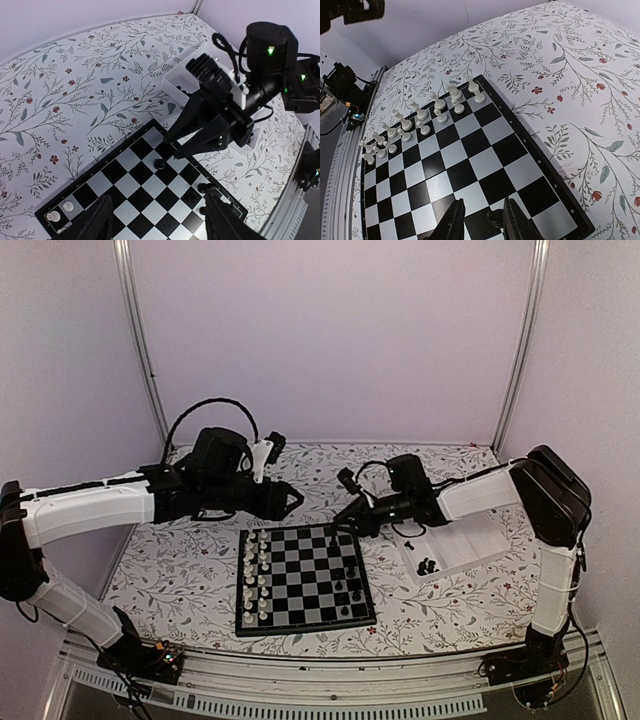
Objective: Set up the chess pieces on the board
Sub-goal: Place the chess piece on the chessboard, then pick up the chess piece from the chessboard, then place the chess piece on the chessboard, then pick up the chess piece from the storage box, then place the chess piece on the chessboard.
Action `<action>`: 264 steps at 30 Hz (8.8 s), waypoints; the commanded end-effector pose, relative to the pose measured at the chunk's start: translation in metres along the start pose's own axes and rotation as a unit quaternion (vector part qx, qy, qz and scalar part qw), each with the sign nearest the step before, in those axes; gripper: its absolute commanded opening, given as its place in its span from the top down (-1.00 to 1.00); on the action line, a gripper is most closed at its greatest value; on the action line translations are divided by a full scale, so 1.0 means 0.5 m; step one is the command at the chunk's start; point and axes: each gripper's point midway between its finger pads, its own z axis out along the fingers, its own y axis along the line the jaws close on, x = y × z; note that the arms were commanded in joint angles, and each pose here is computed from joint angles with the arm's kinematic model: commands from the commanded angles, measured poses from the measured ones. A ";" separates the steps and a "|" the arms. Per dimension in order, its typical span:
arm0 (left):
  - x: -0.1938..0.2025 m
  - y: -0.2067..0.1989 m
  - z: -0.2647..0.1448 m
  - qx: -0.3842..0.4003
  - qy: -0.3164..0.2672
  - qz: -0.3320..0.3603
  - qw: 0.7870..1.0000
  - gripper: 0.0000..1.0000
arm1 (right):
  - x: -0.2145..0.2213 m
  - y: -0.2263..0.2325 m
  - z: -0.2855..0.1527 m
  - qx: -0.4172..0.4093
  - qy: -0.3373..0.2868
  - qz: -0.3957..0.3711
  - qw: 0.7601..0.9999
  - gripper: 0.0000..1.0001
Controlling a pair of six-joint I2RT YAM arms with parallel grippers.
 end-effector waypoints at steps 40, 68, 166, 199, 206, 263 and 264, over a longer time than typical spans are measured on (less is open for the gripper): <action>0.187 -0.031 0.315 0.041 0.241 0.074 0.967 0.17 | -0.084 -0.073 -0.568 0.238 -0.020 -0.036 0.970 -0.98; 0.176 -0.082 0.330 0.067 0.243 0.096 0.963 0.91 | -0.054 -0.075 -0.545 0.214 -0.016 -0.029 0.976 -0.98; 0.010 -0.075 0.148 -0.017 0.103 0.112 0.988 0.21 | 0.315 -0.044 -0.288 0.014 0.435 -0.270 0.859 0.27; 0.005 -0.126 0.178 0.048 0.098 0.086 0.990 0.21 | 0.264 -0.085 -0.303 0.025 0.387 -0.215 0.896 0.28; -0.001 -0.127 0.174 0.049 0.092 0.086 0.991 0.21 | 0.295 -0.083 -0.284 0.002 0.407 -0.218 0.887 0.32; 0.018 -0.351 0.339 0.226 0.041 0.076 0.970 0.43 | 0.043 0.024 -0.356 -0.081 0.088 -0.001 0.993 0.66; 0.018 -0.351 0.339 0.226 0.041 0.075 0.970 0.48 | 0.043 0.023 -0.356 -0.081 0.088 -0.001 0.993 0.66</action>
